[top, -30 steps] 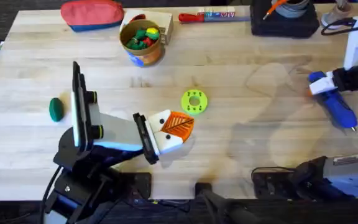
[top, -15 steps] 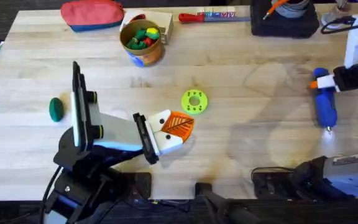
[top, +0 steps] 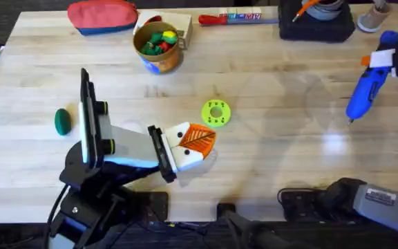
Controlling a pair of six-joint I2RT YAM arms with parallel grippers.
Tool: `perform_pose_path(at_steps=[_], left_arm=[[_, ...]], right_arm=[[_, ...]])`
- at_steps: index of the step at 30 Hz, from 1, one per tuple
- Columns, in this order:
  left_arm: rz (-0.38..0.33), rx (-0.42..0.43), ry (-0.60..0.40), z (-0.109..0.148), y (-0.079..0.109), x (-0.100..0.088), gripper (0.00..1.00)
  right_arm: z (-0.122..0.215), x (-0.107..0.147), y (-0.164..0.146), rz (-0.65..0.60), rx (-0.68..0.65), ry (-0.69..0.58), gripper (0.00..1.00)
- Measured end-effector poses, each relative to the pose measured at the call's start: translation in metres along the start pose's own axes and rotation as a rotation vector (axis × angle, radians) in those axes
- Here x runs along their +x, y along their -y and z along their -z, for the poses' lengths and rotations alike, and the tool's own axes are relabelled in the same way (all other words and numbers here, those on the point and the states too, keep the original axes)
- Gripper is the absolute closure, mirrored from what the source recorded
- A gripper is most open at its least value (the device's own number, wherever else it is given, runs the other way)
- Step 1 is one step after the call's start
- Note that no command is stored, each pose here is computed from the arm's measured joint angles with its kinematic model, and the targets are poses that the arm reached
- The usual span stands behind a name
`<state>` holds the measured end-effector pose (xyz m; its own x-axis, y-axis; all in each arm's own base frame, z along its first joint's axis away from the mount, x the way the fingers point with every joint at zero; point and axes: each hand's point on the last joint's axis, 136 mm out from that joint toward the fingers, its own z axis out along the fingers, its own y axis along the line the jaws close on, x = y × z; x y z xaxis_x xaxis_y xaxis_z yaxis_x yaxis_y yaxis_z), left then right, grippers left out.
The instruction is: Pick up the gripper from the table and insert it into the empty holder that is missing its gripper. Then pick up a screw, insert it into the mounting hole, and use the screwdriver to tighten it. Finally, clean up the table by picking up the vegetable and placing it into the bucket.
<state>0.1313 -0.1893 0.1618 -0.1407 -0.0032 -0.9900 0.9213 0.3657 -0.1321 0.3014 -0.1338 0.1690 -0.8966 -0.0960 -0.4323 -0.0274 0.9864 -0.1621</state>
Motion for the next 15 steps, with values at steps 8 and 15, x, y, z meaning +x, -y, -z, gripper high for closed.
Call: perform_pose_path(at_steps=[8,15], left_arm=[[0.0,0.0,0.0,0.0,0.0,0.0,0.993],[0.0,0.0,0.0,0.0,0.0,0.0,0.993]], right_arm=[[0.076,-0.032,-0.051,0.037,0.003,0.247,0.995],[0.151,-0.067,-0.112,0.091,-0.095,0.609,0.995]])
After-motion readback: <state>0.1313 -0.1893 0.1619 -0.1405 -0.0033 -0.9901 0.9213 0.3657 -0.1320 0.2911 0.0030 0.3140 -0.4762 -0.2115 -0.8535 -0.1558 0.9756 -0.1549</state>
